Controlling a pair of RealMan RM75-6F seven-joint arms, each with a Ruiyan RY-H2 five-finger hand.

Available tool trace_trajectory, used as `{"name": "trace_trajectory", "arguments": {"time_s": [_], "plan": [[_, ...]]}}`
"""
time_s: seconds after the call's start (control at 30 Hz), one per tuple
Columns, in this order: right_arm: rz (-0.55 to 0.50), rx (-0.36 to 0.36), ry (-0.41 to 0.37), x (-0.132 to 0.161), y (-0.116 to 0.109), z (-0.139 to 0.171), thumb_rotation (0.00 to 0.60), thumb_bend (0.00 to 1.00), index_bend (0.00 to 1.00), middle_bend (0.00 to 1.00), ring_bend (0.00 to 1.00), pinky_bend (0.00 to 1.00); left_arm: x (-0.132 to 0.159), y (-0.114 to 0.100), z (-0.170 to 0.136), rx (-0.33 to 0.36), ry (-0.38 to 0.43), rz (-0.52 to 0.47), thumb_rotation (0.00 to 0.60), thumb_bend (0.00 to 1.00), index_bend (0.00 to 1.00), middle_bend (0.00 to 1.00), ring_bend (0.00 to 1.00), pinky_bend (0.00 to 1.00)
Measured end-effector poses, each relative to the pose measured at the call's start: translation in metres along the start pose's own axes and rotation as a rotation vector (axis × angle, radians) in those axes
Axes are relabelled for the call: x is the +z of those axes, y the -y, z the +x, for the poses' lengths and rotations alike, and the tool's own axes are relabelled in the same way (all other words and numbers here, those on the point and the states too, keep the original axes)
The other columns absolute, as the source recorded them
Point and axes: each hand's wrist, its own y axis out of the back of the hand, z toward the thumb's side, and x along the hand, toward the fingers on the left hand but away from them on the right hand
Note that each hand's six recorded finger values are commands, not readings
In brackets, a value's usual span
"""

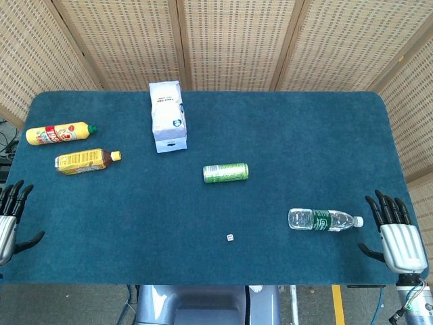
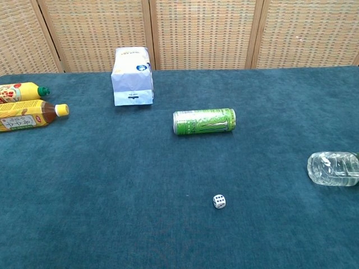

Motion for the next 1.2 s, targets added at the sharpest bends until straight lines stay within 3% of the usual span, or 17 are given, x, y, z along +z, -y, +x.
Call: {"name": "trace_trajectory", "arguments": {"time_s": [0.53, 0.73, 0.93, 1.2], "plan": [[0.003, 0.004, -0.005, 0.001, 0.001, 0.000, 0.600, 0.16, 0.01, 0.00, 0.00, 0.00, 0.000, 0.001, -0.001, -0.003, -0.001, 0.003, 0.600, 0.19, 0.00, 0.00, 0.00, 0.00], [-0.001, 0.000, -0.025, 0.007, 0.000, -0.001, 0.600, 0.16, 0.11, 0.00, 0.00, 0.00, 0.000, 0.002, -0.001, -0.006, 0.001, 0.005, 0.600, 0.19, 0.00, 0.00, 0.00, 0.00], [-0.009, -0.016, -0.121, 0.028, 0.000, -0.002, 0.600, 0.16, 0.25, 0.00, 0.00, 0.00, 0.000, 0.004, -0.001, -0.014, 0.001, 0.013, 0.600, 0.19, 0.00, 0.00, 0.00, 0.00], [0.020, 0.018, -0.339, 0.082, 0.013, 0.002, 0.600, 0.18, 0.35, 0.00, 0.00, 0.00, 0.001, 0.006, 0.000, -0.013, 0.001, 0.019, 0.600, 0.19, 0.00, 0.00, 0.00, 0.00]]}}
